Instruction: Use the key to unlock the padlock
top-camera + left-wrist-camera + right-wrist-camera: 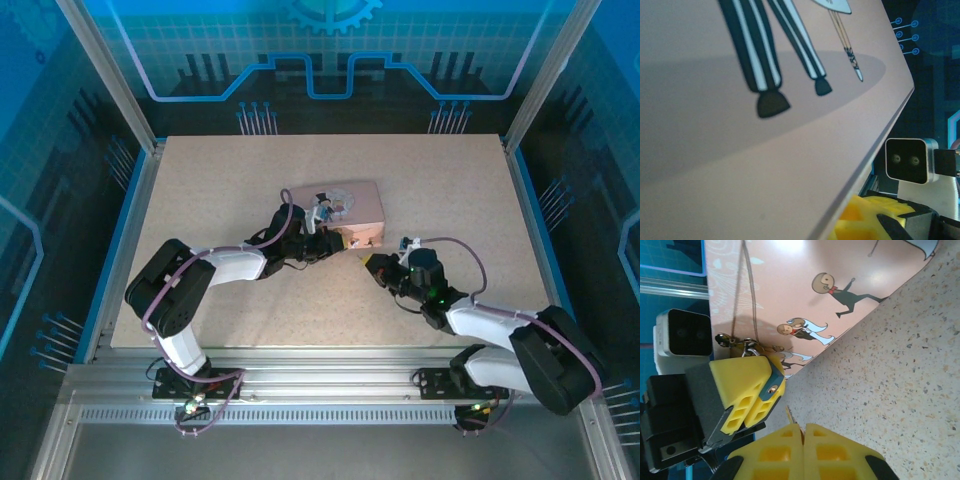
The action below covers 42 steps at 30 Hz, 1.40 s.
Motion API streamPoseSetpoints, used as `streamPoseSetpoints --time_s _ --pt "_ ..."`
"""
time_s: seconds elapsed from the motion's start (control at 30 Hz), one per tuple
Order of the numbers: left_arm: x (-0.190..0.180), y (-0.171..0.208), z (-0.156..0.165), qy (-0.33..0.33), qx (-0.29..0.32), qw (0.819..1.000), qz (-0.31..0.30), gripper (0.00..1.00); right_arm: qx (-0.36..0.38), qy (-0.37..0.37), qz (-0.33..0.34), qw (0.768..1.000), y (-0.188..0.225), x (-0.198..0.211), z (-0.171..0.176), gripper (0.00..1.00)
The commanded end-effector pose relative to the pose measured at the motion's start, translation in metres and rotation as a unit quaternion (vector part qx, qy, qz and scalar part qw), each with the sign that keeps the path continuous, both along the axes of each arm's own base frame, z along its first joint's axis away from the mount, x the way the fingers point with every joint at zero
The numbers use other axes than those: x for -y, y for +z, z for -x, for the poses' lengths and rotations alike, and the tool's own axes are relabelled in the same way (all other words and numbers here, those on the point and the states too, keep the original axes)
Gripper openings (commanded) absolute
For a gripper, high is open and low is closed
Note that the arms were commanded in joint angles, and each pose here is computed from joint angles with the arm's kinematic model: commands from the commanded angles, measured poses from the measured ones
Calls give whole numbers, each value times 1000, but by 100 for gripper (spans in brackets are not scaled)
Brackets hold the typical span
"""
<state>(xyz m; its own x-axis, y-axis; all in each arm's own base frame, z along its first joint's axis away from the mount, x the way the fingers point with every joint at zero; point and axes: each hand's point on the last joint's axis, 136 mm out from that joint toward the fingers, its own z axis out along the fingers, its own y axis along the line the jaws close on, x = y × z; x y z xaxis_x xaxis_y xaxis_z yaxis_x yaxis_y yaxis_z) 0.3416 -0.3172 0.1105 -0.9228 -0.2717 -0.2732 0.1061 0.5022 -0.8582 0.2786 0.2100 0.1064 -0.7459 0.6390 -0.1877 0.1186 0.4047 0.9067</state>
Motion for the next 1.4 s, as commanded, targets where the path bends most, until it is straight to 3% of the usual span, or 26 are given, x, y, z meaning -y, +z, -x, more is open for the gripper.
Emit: streamPoseSetpoints --time_s 0.0,1.37 --pt "8 28 -8 -7 19 999 40 0 32 2 -24 999 22 -10 -9 0" --pt "10 23 -7 -8 9 998 54 0 40 11 -38 998 22 -33 -23 0"
